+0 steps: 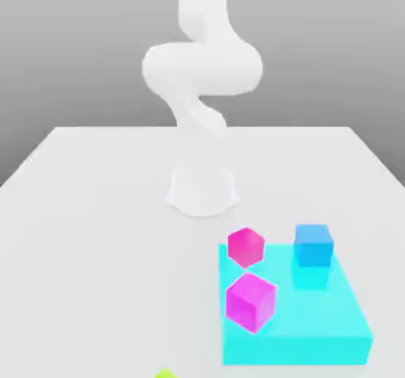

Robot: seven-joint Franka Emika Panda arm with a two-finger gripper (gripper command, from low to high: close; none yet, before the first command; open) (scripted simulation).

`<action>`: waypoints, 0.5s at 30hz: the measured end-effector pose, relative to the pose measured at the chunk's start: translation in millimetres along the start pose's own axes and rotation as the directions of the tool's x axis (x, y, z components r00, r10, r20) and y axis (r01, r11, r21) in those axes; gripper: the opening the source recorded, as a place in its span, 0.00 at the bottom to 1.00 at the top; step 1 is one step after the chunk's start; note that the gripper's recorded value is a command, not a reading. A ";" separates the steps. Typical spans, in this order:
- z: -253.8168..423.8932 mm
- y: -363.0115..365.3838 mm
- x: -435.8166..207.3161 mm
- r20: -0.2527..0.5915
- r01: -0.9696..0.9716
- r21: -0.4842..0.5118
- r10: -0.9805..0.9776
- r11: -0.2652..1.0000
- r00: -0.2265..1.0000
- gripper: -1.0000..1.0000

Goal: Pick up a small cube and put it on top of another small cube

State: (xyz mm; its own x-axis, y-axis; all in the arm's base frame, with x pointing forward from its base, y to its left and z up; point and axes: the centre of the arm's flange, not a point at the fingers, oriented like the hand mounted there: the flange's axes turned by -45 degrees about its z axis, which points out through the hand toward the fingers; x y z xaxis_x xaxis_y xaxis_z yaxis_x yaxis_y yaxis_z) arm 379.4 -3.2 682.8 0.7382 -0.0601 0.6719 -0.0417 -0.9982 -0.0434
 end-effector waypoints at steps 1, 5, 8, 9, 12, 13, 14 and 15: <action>18.7 1.4 1.6 0.027 -0.020 -0.001 0.020 1.000 0.999 0.50; 89.4 7.3 1.4 0.125 -0.095 -0.013 0.096 0.995 0.988 0.50; 141.6 12.0 -5.1 0.195 -0.148 -0.033 0.151 0.988 0.969 0.50; 158.8 13.7 -8.4 0.218 -0.164 -0.041 0.169 0.986 0.961 0.50; 210.0 19.0 -22.0 0.283 -0.213 -0.072 0.225 0.974 0.932 0.50; 226.7 20.9 -27.7 0.304 -0.229 -0.084 0.244 0.970 0.921 0.50; 243.4 22.8 -34.0 0.324 -0.244 -0.097 0.262 0.965 0.909 0.50; 259.8 24.7 -40.9 0.344 -0.258 -0.111 0.280 0.960 0.896 0.50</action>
State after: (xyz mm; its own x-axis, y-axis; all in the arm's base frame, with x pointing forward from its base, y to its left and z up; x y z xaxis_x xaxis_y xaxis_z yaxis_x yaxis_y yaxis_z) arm 523.1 -24.3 462.2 0.8813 -0.3323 0.3359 -0.3048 -0.9430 -0.1333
